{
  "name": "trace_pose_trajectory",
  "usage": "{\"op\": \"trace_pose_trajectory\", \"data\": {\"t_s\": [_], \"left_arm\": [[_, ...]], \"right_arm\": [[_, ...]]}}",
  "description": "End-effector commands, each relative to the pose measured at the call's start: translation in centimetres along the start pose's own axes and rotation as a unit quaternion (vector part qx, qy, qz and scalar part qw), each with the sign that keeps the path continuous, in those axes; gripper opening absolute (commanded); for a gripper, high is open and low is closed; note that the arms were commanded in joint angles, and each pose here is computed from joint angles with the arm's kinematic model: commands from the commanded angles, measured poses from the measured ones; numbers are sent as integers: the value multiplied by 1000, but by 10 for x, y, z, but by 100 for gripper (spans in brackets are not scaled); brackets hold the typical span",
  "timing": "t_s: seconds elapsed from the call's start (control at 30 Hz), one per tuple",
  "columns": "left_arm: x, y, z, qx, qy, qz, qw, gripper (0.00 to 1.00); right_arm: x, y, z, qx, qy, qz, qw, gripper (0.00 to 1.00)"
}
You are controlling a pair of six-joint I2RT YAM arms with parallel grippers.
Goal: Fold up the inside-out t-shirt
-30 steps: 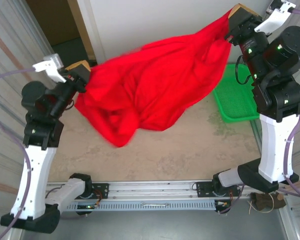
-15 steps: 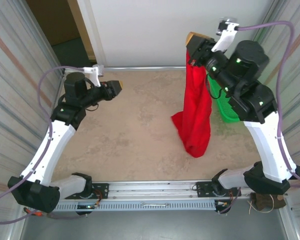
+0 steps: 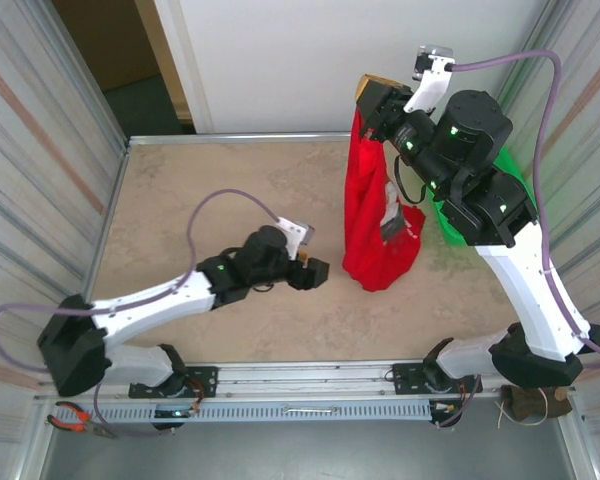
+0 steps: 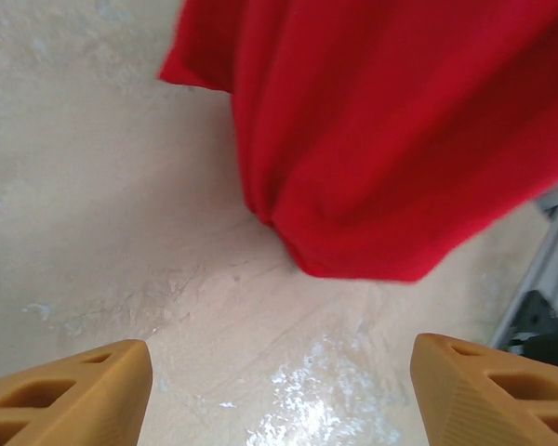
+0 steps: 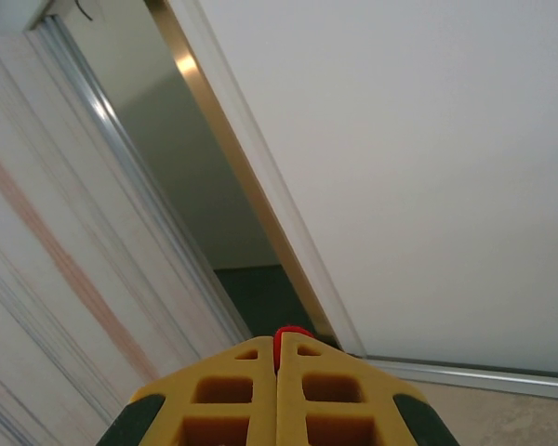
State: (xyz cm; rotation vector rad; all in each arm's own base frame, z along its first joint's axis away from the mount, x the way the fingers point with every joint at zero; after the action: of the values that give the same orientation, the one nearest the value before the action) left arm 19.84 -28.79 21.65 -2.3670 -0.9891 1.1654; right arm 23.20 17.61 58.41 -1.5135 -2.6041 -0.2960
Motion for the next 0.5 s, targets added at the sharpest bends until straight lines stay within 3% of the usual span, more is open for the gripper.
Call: {"op": "trace_pose_trajectory", "data": {"t_s": [0.0, 0.23, 0.27, 0.37, 0.47], "left_arm": [[-8, 17, -24, -56, 27, -23, 998, 75], [-23, 42, -48, -70, 55, -25, 996, 76], [-28, 43, -53, -70, 61, -14, 996, 67], [-40, 22, -70, -81, 73, 7, 994, 2], [-48, -27, -89, -105, 70, 15, 992, 0]], "right_arm": [[8, -20, -28, -57, 15, -20, 998, 0], [20, -28, -40, -70, 38, -61, 995, 0], [21, -28, -42, -72, 42, -66, 994, 0], [22, -34, -52, -82, 43, -71, 993, 0], [19, -42, -60, -94, 37, -66, 993, 0]]}}
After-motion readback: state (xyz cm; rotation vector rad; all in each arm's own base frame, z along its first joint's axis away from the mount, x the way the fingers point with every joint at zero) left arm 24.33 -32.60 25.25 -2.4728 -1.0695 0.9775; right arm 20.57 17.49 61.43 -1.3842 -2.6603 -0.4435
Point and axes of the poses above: each hand's point on the last joint's axis, 136 mm out from that joint toward the fingers, its own y axis out along the fingers, its own x axis along the line the jaws close on, z = x × y, the point moved 7 cm from there along -y, back along the fingers, and after that the axes turned 15 degrees about -y, right-handed, at the moved point
